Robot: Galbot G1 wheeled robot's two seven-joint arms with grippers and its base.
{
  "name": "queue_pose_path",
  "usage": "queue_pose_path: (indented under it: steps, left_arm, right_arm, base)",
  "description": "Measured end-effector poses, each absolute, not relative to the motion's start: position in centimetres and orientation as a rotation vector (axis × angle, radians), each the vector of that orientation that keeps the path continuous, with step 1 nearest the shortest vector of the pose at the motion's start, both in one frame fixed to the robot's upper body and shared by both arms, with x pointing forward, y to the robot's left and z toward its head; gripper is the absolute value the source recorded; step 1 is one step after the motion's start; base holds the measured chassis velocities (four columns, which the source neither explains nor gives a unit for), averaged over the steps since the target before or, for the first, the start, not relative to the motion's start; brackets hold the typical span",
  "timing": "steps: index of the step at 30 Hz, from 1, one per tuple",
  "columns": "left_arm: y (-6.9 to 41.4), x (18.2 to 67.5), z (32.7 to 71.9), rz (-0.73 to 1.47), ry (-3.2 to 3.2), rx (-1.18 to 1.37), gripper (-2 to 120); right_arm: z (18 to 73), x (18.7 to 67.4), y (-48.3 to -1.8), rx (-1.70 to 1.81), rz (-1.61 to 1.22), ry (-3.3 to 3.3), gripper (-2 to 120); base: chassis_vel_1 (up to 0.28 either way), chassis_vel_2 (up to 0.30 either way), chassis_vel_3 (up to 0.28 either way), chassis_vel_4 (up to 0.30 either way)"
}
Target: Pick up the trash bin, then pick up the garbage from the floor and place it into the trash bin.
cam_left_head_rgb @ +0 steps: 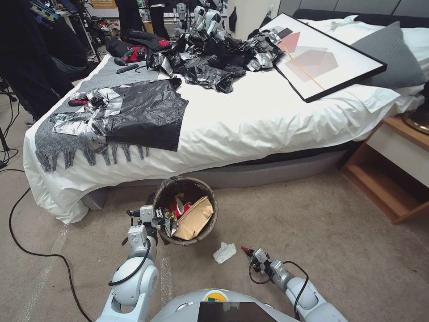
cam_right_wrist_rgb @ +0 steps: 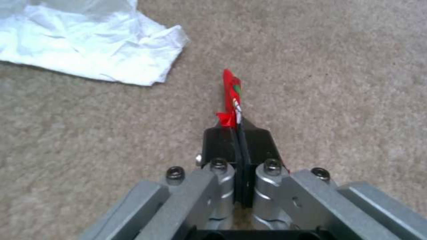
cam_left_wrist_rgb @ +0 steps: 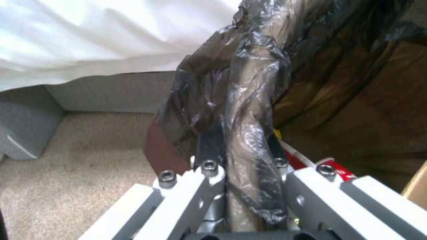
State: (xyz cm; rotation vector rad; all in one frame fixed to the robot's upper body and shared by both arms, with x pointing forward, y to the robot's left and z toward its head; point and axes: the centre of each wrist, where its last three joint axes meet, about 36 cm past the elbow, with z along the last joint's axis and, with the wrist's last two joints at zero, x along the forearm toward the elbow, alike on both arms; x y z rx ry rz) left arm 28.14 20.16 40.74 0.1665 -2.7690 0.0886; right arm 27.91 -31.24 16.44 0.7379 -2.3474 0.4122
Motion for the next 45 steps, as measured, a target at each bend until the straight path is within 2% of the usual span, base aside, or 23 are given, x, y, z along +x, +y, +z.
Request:
queue_pose_path:
  steps: [20, 30, 32, 33, 35, 36, 39, 45]
  left_arm:
    - [20.2, 28.2, 40.7, 0.087, -2.767, 0.166, 3]
    - [20.1, 28.1, 40.5, 0.088, -2.761, 0.162, 3]
    - [20.1, 28.1, 40.4, 0.086, -2.759, 0.161, 3]
    - [20.1, 28.1, 40.4, 0.086, -2.759, 0.161, 3]
    - [20.0, 28.0, 40.3, 0.081, -2.756, 0.153, 3]
    - [20.0, 28.0, 40.3, 0.081, -2.756, 0.153, 3]
    - [19.6, 28.0, 40.3, 0.072, -2.755, 0.14, 3]
    - [19.4, 27.9, 40.2, 0.061, -2.753, 0.134, 3]
  right_arm:
    - [16.4, 28.2, -31.4, 0.715, 0.42, -2.387, 0]
    - [21.6, 30.3, -28.4, 0.697, 0.368, -2.698, 0]
    - [25.3, 31.7, -26.4, 0.744, 0.292, -2.882, 0]
    - [25.3, 31.7, -26.4, 0.744, 0.292, -2.882, 0]
    - [32.3, 33.0, -22.9, 0.912, 0.154, -3.134, 0]
    - [32.3, 33.0, -22.9, 0.912, 0.154, -3.134, 0]
    - [39.4, 32.8, -19.2, 1.189, -0.035, -3.248, 0]
    - [43.7, 32.0, -17.2, 1.408, -0.118, -3.214, 0]
  base:
    - [0.0, 0.0, 0.0, 0.0]
    - [0.0, 0.0, 0.0, 0.0]
    - [0.0, 0.0, 0.0, 0.0]
    - [0.0, 0.0, 0.0, 0.0]
    - [0.0, 0.0, 0.0, 0.0]
    - [0.0, 0.0, 0.0, 0.0]
    - [0.0, 0.0, 0.0, 0.0]
    - [0.0, 0.0, 0.0, 0.0]
